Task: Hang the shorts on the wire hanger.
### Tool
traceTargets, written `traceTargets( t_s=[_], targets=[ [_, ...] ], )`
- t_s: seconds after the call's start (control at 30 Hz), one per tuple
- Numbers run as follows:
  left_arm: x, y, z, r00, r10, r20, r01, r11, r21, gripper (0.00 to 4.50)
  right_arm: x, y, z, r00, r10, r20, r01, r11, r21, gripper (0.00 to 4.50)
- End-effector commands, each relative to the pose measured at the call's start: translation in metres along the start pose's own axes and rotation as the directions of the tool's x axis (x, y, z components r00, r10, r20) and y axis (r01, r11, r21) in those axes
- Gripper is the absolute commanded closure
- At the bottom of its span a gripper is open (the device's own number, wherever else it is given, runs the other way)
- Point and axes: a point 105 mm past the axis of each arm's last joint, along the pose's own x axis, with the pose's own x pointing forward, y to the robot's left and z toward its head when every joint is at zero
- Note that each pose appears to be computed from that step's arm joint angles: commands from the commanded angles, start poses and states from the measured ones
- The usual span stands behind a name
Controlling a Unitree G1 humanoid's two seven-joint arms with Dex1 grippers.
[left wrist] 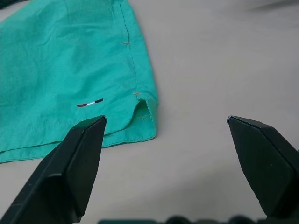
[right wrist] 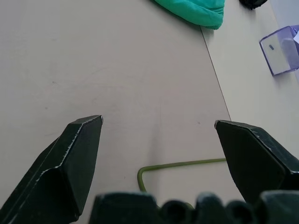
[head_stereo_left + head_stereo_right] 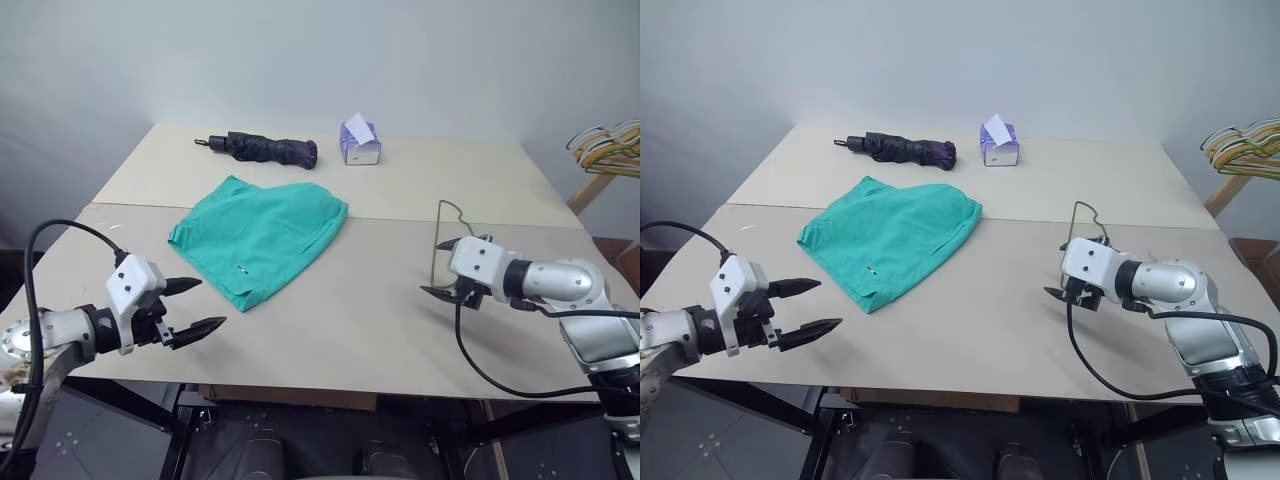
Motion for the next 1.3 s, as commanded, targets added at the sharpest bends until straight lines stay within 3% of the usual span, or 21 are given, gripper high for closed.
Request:
traceTargets(
  t_s=[0.03,0.2,0.67,0.83,1.07,1.3],
  targets=[
    [0.001,0.0,0.01,0.999,-0.002,0.033,0.001,1.0,0.029,0.0,-0.007,-0.012,0.01,0.998,-0.049,0.024,0.05,0.998,-0.032,0.03],
    [0.005,0.007,0.018,0.997,0.053,0.063,-0.055,0.998,0.036,0.0,-0.005,-0.013,0.01,0.998,-0.058,0.021,0.059,0.998,-0.034,0.03],
    [0.031,0.005,0.019,0.999,-0.008,0.032,0.009,1.0,-0.007,0.0,-0.008,-0.021,0.009,0.993,-0.116,-0.001,0.116,0.993,-0.024,0.03],
    [0.056,-0.014,0.011,0.995,-0.095,-0.04,0.094,0.995,-0.014,0.0,-0.011,-0.018,0.013,0.989,-0.15,-0.004,0.15,0.989,-0.007,0.03],
    [0.085,0.004,0.0,0.992,0.052,-0.115,-0.051,0.999,0.007,0.0,-0.012,-0.008,0.016,0.984,-0.176,-0.012,0.176,0.984,0.038,0.03],
    [0.09,0.014,-0.033,0.946,0.098,-0.308,-0.106,0.994,-0.009,0.0,-0.014,-0.003,0.015,0.985,-0.171,-0.031,0.173,0.984,0.049,0.03]
  ],
)
